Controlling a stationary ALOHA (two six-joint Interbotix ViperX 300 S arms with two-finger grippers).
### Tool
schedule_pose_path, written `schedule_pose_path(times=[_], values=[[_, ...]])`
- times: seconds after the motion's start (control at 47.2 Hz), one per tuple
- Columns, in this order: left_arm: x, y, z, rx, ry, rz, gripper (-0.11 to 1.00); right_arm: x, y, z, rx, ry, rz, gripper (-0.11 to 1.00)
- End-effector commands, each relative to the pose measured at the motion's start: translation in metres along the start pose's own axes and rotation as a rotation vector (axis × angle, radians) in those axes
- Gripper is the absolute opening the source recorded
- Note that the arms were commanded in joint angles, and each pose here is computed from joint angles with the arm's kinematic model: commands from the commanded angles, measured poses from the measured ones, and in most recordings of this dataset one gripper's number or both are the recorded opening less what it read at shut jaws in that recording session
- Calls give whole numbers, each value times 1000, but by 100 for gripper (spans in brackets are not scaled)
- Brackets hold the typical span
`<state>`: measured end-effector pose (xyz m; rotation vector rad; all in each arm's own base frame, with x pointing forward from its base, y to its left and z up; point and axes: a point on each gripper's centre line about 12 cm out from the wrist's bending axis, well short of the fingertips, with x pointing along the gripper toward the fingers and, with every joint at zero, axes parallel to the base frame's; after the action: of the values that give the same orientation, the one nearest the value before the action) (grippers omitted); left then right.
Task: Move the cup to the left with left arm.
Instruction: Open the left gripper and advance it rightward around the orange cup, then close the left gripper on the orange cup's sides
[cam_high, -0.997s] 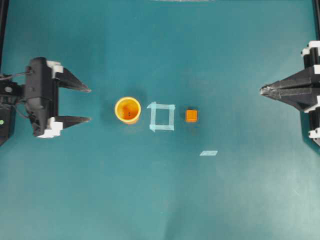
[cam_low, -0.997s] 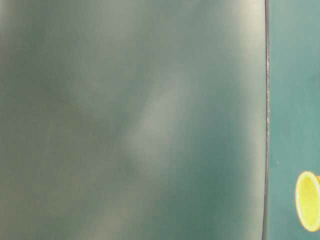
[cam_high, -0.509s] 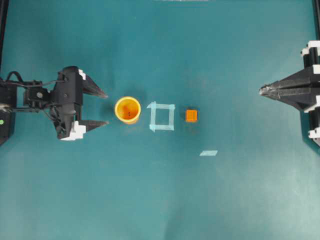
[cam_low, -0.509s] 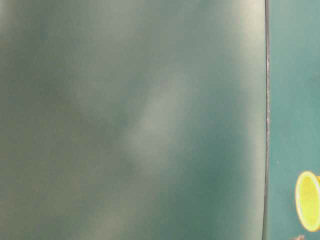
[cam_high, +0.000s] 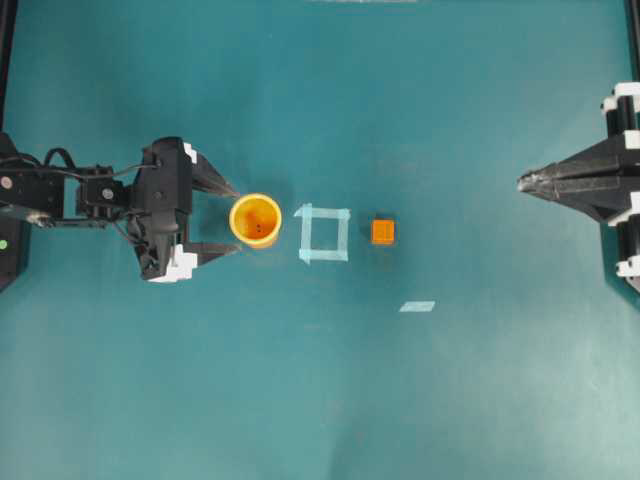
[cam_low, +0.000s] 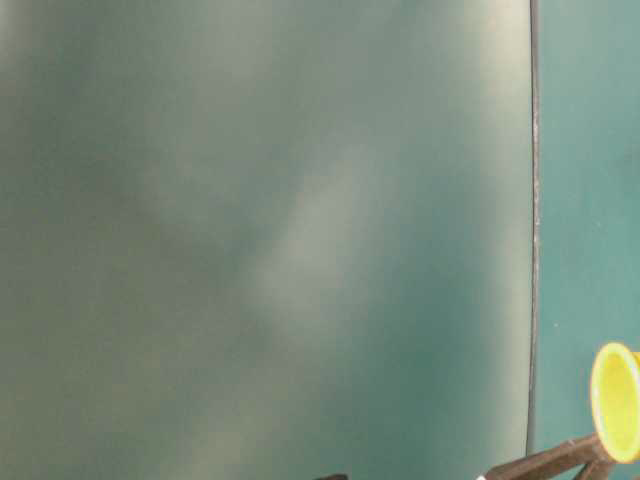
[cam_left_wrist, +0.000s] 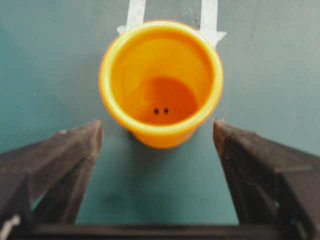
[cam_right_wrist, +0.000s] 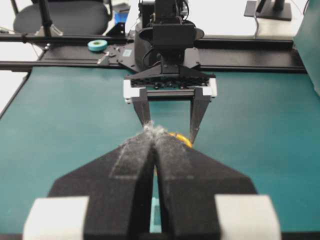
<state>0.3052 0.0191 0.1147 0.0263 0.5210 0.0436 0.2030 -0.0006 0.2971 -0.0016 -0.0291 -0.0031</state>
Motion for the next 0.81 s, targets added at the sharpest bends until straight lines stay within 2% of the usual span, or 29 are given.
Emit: schedule_pose_path(times=[0.0, 0.254, 0.594, 0.785], values=[[3, 0, 9, 1, -38, 1, 87, 2, 0, 14, 2, -37, 0, 0], [11, 0, 9, -14, -46, -1, 87, 3, 0, 13, 2, -32, 0, 0], [30, -2, 15, -12, -68, -6, 87, 3, 0, 14, 2, -34, 0, 0], [33, -2, 11, -11, -54, -6, 86, 3, 0, 14, 3, -34, 0, 0]])
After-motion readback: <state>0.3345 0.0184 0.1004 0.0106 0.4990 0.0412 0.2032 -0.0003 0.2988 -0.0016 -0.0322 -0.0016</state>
